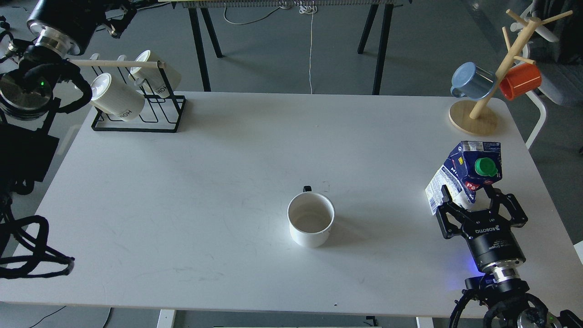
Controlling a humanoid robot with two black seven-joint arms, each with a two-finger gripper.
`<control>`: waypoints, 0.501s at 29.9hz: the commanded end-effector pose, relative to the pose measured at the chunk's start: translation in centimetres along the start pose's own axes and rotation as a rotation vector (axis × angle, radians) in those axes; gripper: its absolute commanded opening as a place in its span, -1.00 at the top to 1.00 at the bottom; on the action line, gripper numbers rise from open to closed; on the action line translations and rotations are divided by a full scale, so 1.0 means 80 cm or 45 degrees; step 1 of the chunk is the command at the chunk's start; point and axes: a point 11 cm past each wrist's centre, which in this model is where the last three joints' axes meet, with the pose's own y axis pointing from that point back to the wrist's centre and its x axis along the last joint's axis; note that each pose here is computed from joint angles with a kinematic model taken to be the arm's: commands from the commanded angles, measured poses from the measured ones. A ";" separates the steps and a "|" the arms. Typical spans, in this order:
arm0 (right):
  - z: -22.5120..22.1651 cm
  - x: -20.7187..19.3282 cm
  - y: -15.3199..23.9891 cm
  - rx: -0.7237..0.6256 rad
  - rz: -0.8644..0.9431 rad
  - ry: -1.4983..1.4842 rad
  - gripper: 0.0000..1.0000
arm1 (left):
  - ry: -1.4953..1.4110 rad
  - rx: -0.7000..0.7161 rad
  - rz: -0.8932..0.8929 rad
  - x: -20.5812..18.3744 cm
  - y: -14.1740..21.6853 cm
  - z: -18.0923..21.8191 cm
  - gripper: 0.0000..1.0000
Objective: Place cup and milk with both arms
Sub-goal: 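Bring the right gripper down to the milk carton and grasp it, then carry the milk carton with the right gripper beside the white mug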
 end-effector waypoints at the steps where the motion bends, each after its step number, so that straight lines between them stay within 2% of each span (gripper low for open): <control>1: -0.003 0.006 -0.001 0.007 0.017 0.006 -0.07 | -0.001 0.000 0.002 0.000 0.000 0.000 -0.98; 5: -0.002 0.005 -0.001 0.006 0.015 0.004 0.36 | -0.002 0.003 0.000 0.000 -0.001 -0.001 -0.98; 9: -0.002 0.003 -0.002 0.004 0.009 0.002 0.61 | -0.007 0.003 -0.012 -0.007 -0.005 0.001 -0.98; 11: 0.001 0.001 -0.002 -0.005 0.003 -0.004 0.71 | -0.003 0.003 -0.003 -0.006 -0.005 0.000 -0.98; 15: 0.013 -0.017 -0.004 -0.034 -0.051 -0.026 0.73 | -0.001 -0.001 -0.001 -0.007 -0.006 0.000 -0.98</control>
